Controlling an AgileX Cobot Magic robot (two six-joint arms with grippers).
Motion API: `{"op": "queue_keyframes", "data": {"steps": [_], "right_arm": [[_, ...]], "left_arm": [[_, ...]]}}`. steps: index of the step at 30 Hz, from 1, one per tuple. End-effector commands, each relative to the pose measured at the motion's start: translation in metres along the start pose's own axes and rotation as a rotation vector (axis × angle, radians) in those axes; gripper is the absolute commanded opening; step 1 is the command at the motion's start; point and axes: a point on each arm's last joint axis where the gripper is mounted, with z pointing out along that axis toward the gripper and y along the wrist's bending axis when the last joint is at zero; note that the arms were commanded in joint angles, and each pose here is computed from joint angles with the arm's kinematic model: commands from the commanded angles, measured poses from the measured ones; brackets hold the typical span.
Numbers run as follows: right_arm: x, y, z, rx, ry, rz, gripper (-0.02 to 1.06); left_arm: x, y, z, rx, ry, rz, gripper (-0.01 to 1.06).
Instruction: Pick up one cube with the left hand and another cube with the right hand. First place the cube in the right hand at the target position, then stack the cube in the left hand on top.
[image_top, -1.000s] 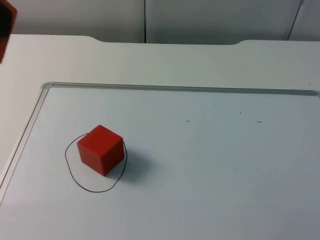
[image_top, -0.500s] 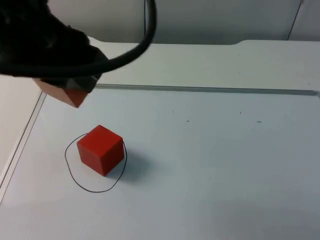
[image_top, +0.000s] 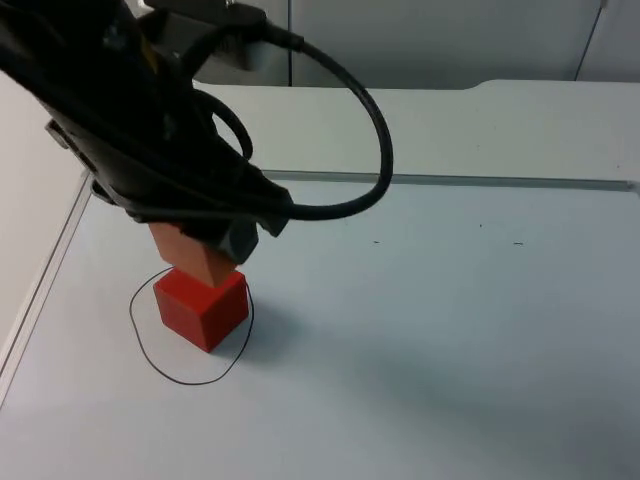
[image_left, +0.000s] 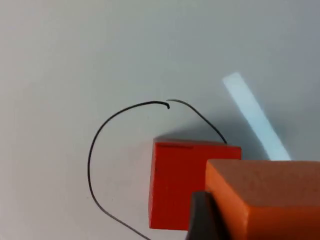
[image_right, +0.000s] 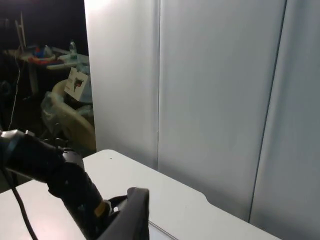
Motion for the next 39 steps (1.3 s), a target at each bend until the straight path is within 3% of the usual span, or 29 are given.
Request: {"op": "queue_keyframes", "data": {"steps": [1,15,27,39], "right_arm": [[0.004,-0.001,0.0,0.016,0.021,-0.008,0.98],[0.003,-0.002,0.0,0.03,0.016,-0.023,0.98],[0.003,-0.002,0.0,0.03,0.014,-0.023,0.98],[0.003,-0.002,0.0,0.03,0.014,-0.023,0.98]], "left_arm": [[-0.004,0.001,0.007,0.011,-0.013,-0.036,0.0],[-0.003,0.018,0.017,-0.02,0.015,-0.053,0.0],[-0.003,0.017,0.017,-0.004,0.017,0.003,0.0],[0.001,0.017,0.032,0.002,0.057,-0.008,0.0]]}}
